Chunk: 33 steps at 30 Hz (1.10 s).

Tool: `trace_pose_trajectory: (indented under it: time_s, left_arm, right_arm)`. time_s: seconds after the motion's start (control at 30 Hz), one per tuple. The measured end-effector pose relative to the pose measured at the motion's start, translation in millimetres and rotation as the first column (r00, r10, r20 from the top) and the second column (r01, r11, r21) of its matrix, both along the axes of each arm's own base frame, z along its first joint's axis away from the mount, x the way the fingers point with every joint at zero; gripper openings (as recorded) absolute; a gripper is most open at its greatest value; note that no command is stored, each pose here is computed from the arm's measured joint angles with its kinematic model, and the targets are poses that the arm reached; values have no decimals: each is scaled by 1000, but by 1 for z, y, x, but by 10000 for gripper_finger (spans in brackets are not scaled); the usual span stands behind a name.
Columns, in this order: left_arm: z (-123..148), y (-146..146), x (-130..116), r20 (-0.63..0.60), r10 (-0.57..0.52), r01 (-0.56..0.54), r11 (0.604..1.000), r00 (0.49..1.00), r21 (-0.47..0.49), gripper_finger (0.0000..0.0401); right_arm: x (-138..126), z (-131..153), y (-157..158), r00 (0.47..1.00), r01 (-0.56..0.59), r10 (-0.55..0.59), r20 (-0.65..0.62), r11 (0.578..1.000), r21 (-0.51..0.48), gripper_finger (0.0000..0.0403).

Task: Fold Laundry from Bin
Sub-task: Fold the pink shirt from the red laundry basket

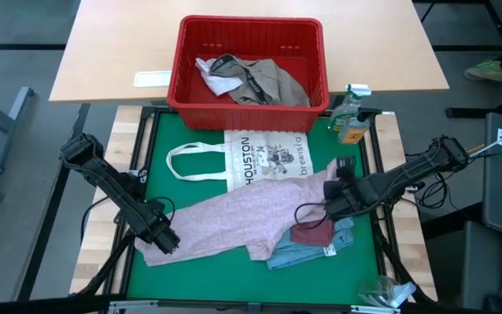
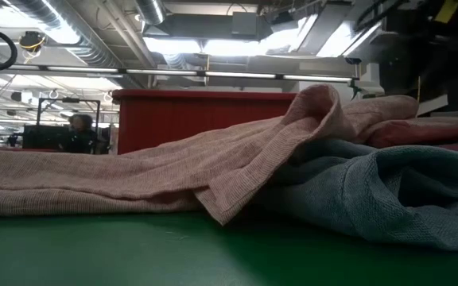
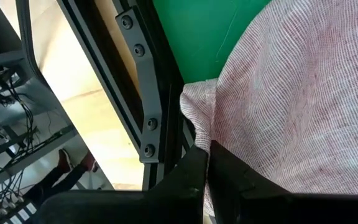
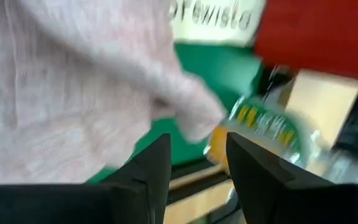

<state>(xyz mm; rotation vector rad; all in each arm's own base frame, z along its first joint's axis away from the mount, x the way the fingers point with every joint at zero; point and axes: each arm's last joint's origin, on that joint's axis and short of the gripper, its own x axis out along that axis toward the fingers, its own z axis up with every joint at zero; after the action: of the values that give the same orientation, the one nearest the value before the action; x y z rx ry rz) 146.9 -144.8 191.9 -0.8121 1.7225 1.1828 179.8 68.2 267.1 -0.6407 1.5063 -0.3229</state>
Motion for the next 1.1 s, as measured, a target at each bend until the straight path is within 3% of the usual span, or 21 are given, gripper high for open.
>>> trace_pose_trajectory:
  time_s: [0.1,0.23,0.47,0.63,0.83,1.1]
  left_arm:
    - [0,0,0,0,0,0,1000,1000,0,7]
    - [0,0,0,0,0,0,1000,1000,0,7]
    - [0,1,1,27,-14,13,999,1000,36,9]
    - [0,1,1,33,-41,40,999,999,32,44]
    - [-1,3,2,66,-59,54,996,996,74,94]
    - [7,1,4,78,-103,98,993,992,66,101]
  right_arm:
    - [8,-1,2,995,-102,102,19,995,5,154]
    - [18,-3,2,979,-203,203,5,974,99,154]
    - [25,-5,-13,974,-211,223,-40,958,196,154]
    - [27,-6,-20,963,-224,259,-78,925,308,154]
    - [30,-7,-23,957,-252,284,-62,916,311,154]
    - [32,-7,-25,933,-312,351,-76,898,309,154]
